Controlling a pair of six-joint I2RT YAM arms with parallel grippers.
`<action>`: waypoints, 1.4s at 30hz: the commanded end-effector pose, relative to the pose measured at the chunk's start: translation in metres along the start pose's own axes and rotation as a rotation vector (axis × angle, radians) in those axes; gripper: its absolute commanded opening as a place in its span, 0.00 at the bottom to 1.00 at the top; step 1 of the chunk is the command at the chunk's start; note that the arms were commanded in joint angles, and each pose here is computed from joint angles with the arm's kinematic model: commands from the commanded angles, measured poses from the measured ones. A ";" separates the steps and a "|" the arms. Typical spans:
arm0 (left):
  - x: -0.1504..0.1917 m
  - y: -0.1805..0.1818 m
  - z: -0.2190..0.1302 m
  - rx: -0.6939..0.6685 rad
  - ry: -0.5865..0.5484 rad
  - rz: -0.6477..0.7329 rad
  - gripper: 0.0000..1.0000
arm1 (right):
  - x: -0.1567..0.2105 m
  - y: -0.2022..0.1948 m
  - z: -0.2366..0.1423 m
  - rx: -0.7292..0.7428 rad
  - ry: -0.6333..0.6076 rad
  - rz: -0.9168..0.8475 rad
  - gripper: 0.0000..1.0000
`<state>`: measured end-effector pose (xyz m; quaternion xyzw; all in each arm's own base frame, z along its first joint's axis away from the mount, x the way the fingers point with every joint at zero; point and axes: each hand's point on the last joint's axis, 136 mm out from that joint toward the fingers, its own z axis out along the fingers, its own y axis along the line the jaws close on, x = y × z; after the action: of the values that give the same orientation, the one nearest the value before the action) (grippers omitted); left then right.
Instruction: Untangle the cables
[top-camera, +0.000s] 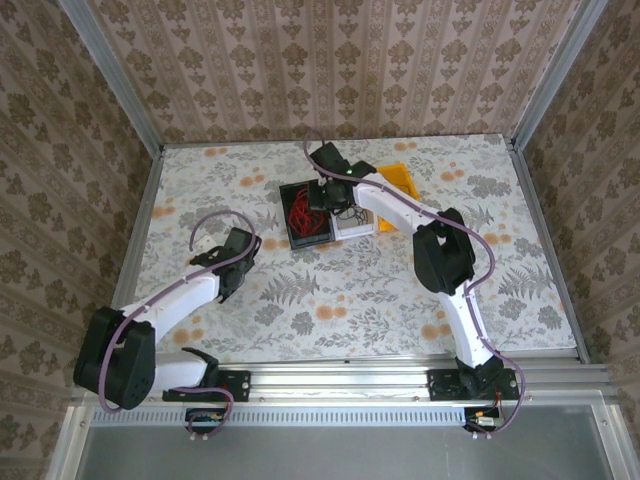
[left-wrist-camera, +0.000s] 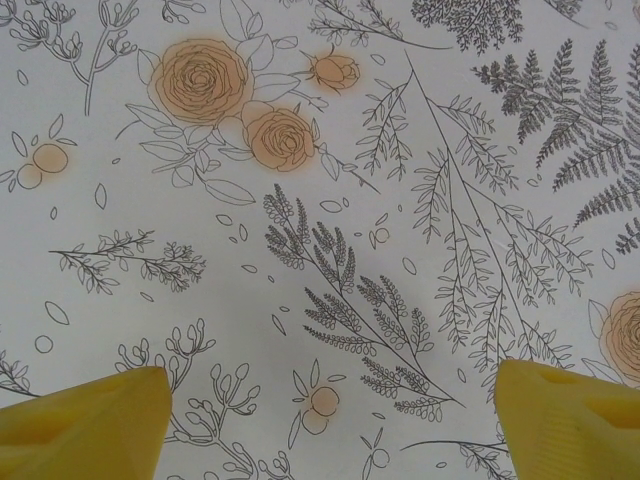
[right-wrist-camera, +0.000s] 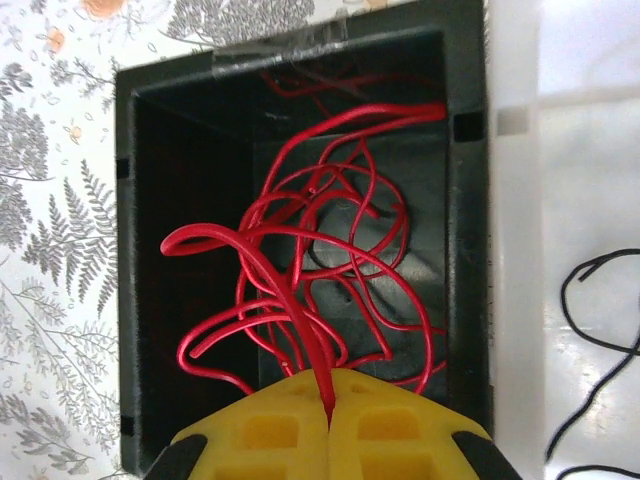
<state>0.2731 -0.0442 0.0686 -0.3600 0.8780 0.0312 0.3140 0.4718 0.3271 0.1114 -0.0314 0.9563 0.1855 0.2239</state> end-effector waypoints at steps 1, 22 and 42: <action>-0.001 -0.003 0.000 0.005 0.009 0.014 0.84 | 0.001 -0.005 0.004 0.032 0.016 -0.008 0.08; -0.026 -0.004 -0.015 -0.009 -0.075 0.056 0.88 | -0.029 -0.034 -0.120 0.113 -0.343 0.003 0.57; -0.133 0.068 -0.022 -0.250 -0.440 0.253 1.00 | 0.076 -0.289 -0.207 0.728 -0.802 0.021 1.00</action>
<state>0.2754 0.0743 0.1520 -0.2936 0.8143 0.2343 0.4425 0.3460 0.0030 0.1459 0.0998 0.8359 -0.1318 0.5233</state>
